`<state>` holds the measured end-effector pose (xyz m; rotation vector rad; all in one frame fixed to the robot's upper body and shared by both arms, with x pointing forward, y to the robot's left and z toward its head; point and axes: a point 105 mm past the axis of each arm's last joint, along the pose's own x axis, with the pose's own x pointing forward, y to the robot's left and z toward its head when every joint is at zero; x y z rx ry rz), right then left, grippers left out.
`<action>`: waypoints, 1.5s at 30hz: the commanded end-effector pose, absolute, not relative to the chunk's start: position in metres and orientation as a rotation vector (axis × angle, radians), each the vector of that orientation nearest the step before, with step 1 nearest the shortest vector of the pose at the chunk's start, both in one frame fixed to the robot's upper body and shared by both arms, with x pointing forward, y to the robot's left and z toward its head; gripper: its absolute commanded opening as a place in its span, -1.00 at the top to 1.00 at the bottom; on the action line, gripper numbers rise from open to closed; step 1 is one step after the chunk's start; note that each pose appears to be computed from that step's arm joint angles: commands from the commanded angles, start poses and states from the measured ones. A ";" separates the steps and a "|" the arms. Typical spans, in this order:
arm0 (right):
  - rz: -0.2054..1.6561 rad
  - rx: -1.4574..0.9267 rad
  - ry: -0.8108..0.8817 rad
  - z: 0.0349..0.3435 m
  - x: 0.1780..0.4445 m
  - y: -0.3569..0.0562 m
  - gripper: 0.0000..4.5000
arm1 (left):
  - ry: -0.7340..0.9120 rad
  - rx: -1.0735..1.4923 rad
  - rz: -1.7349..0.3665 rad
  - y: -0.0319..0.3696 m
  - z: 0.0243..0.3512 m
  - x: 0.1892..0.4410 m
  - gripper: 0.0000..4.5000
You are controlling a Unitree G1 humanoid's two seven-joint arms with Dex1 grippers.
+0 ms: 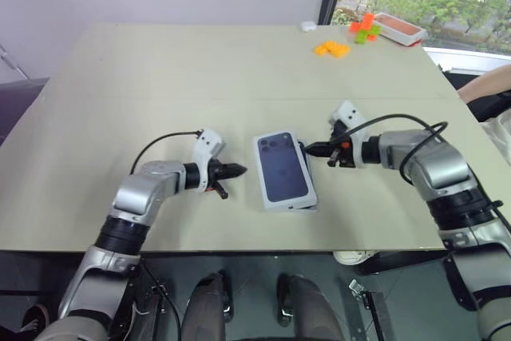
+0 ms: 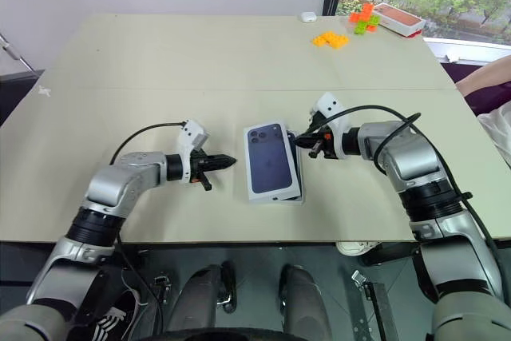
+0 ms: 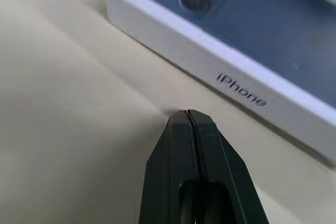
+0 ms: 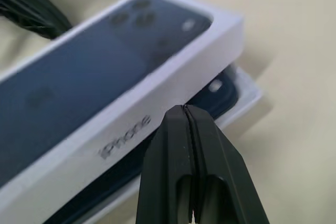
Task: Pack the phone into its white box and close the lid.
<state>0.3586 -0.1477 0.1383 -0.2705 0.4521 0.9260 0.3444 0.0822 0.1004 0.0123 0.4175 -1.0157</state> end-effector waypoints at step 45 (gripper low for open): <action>0.913 -0.409 0.425 0.136 0.356 -0.147 0.98 | 0.369 -0.012 -1.027 0.059 0.114 0.353 1.00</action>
